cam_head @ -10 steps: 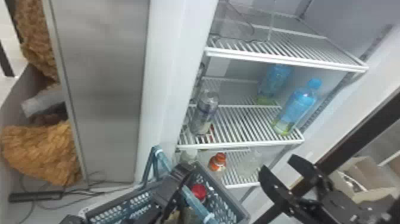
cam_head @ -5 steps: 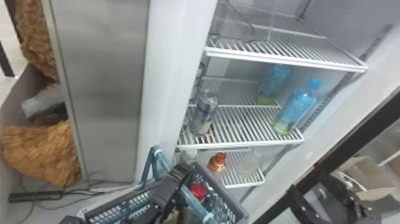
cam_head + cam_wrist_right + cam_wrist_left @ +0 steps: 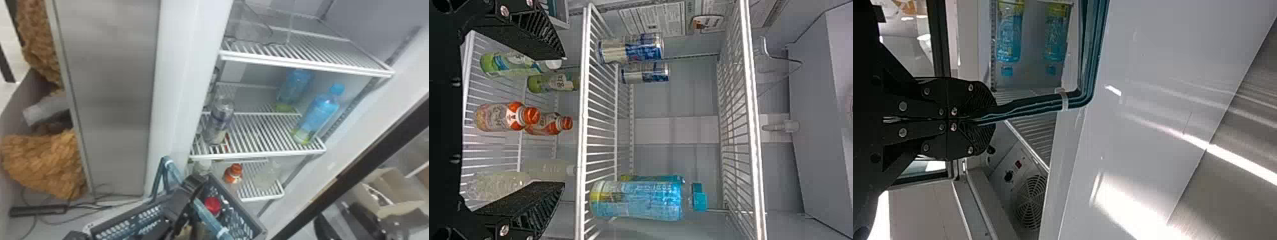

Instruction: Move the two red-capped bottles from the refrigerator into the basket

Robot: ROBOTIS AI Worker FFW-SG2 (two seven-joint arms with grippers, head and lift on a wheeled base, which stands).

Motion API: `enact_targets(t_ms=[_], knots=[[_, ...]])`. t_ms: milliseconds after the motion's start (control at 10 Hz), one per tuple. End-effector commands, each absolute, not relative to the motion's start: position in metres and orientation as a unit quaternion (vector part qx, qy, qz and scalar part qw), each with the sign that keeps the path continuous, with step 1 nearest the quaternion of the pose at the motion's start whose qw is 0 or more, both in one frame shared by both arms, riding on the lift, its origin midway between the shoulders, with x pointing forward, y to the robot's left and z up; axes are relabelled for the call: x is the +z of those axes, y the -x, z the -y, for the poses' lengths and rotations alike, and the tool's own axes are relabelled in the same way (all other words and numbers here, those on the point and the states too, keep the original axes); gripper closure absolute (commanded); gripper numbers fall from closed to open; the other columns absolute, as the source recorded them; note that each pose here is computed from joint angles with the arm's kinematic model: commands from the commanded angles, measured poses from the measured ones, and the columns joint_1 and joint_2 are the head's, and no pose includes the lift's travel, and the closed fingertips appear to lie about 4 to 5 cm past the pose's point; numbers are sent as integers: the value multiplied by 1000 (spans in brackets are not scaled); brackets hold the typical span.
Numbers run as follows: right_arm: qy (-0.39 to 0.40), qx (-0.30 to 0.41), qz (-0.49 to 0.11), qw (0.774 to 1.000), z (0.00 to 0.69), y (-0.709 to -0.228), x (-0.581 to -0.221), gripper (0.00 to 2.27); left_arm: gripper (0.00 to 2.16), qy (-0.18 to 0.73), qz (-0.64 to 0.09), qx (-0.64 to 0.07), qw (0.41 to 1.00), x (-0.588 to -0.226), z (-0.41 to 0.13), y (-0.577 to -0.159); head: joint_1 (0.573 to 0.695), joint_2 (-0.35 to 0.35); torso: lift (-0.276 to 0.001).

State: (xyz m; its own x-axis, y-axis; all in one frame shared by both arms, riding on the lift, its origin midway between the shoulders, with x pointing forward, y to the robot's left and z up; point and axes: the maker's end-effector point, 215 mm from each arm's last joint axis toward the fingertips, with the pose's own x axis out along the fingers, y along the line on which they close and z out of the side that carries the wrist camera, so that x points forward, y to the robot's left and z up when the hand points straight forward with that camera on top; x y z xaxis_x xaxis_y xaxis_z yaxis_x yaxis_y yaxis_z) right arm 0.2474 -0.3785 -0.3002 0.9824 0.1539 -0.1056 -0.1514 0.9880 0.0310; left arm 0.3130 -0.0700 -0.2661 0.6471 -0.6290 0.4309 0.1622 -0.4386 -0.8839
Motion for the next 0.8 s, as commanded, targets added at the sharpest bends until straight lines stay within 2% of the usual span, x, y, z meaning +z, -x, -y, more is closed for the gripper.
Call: enact_targets(t_ms=[0,700], knots=[[-17,78,-55,995,375,-248,-304,116,1204,754,-154,-391,505,-265,71,-313,695,-350,0],[-28,76,-52,995,376,-249,-307,114,1204,755,-153,-391,504,-264,71,-314,695,-350,0]])
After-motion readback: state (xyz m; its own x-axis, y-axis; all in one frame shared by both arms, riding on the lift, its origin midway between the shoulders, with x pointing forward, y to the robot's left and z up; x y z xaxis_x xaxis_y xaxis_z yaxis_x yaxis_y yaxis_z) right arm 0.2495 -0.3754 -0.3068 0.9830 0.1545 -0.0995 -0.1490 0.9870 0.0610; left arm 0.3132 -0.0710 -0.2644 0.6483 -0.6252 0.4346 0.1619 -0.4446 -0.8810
